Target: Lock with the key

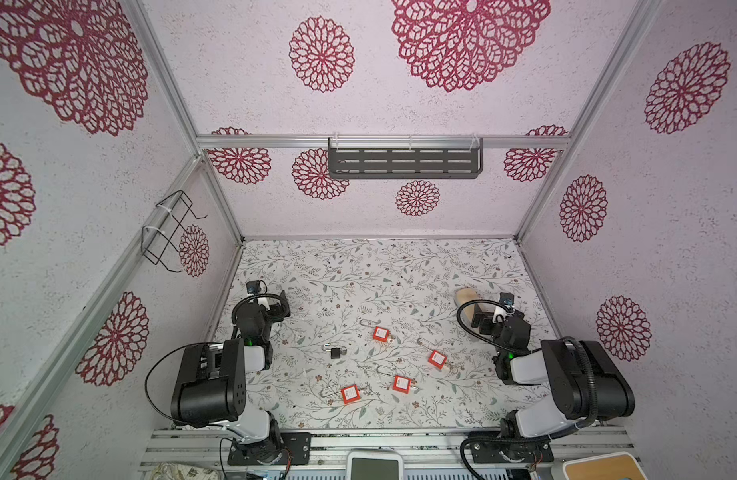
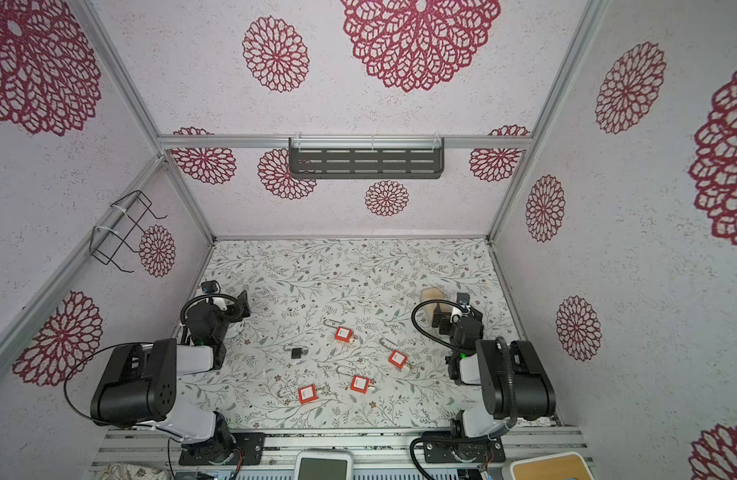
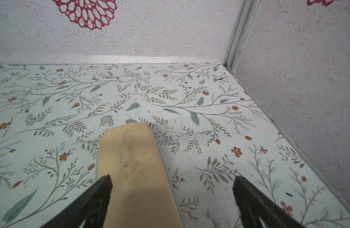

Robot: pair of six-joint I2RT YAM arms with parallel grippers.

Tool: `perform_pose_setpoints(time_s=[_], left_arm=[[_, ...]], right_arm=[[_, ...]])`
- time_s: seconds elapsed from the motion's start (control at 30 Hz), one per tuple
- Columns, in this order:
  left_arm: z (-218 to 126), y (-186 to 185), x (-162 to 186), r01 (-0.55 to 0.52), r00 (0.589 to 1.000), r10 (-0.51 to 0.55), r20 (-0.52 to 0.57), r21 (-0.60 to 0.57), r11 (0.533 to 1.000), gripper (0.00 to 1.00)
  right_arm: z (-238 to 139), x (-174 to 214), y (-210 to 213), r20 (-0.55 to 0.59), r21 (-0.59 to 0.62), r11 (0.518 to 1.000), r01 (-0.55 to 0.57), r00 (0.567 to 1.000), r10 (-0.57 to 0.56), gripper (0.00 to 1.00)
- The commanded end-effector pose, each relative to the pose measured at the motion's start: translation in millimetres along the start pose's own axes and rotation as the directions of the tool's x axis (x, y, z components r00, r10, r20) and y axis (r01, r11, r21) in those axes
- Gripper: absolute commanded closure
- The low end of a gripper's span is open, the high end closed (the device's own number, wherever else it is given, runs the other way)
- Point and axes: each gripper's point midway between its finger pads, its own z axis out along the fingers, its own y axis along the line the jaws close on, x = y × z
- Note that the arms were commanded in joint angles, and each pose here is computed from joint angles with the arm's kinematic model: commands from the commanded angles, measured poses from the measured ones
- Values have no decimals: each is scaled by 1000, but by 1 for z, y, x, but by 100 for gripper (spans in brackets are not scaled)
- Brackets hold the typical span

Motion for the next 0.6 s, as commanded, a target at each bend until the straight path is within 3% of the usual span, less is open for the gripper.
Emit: perform_pose_setpoints(time_s=[0.0, 0.57], left_arm=[[1, -1, -10, 0, 1000, 0, 26, -2, 1000, 3], [2, -1, -9, 2, 1000, -2, 21, -1, 1000, 3]], right_arm=[[3, -20, 0, 63, -3, 1000, -19, 998, 20, 1], [3, -20, 0, 61, -5, 1000, -22, 998, 23, 1]])
